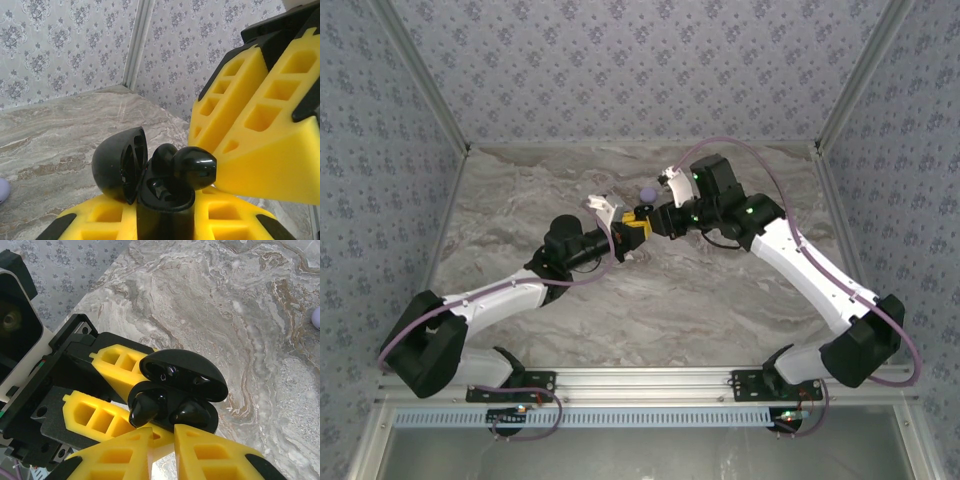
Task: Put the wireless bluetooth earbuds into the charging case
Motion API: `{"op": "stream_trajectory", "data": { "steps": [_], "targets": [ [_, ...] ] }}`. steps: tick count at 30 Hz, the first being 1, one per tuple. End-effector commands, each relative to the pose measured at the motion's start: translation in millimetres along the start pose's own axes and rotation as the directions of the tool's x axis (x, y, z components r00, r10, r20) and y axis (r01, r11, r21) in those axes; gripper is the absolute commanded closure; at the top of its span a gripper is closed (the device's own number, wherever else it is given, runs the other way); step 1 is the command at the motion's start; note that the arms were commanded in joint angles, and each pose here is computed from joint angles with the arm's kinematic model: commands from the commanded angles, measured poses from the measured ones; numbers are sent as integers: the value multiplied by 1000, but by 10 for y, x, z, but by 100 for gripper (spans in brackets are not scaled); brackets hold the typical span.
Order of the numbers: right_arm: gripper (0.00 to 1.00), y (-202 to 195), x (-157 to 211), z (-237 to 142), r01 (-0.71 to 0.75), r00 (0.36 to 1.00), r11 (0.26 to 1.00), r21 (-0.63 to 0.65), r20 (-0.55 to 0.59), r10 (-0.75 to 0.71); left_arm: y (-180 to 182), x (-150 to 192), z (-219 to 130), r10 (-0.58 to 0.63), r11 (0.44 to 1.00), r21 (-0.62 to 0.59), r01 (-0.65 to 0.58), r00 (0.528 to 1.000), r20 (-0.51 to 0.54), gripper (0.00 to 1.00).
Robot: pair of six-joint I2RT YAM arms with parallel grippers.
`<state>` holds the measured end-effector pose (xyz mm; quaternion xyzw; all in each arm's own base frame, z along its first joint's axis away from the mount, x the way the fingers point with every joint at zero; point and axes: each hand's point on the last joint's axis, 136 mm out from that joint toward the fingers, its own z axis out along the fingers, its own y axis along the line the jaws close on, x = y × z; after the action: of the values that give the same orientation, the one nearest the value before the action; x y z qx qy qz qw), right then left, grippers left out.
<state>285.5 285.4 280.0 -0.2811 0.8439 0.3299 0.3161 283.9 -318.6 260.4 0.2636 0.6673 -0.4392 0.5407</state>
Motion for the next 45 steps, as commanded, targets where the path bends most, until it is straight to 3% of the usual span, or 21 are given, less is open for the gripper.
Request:
{"op": "stream_trajectory", "data": {
  "steps": [1,10,15,20,26,33,45],
  "targets": [
    [80,95,-58,5,9,1000,999,-35,-3,-9,-208,-269,11,60,995,77,-64,997,50,79],
    [79,152,-96,54,7,1000,998,-68,-10,-7,-208,-210,52,62,995,81,-63,998,24,79],
    [79,82,-119,2,13,1000,1000,-15,13,-13,-164,-199,44,59,997,54,-60,998,24,79],
    [78,-126,-202,-181,-23,995,997,78,101,15,-169,-205,18,70,996,49,-71,997,21,79],
    [79,-398,-176,-347,-115,985,990,82,135,104,-299,-299,-39,100,989,100,-105,994,51,79],
    [82,-506,-88,-366,-191,975,981,-22,115,192,-548,-473,-96,126,967,210,-145,987,98,79],
    [83,-301,-60,-316,-182,976,960,-214,77,202,-755,-644,-137,120,938,309,-160,982,145,79]
  ]
}}
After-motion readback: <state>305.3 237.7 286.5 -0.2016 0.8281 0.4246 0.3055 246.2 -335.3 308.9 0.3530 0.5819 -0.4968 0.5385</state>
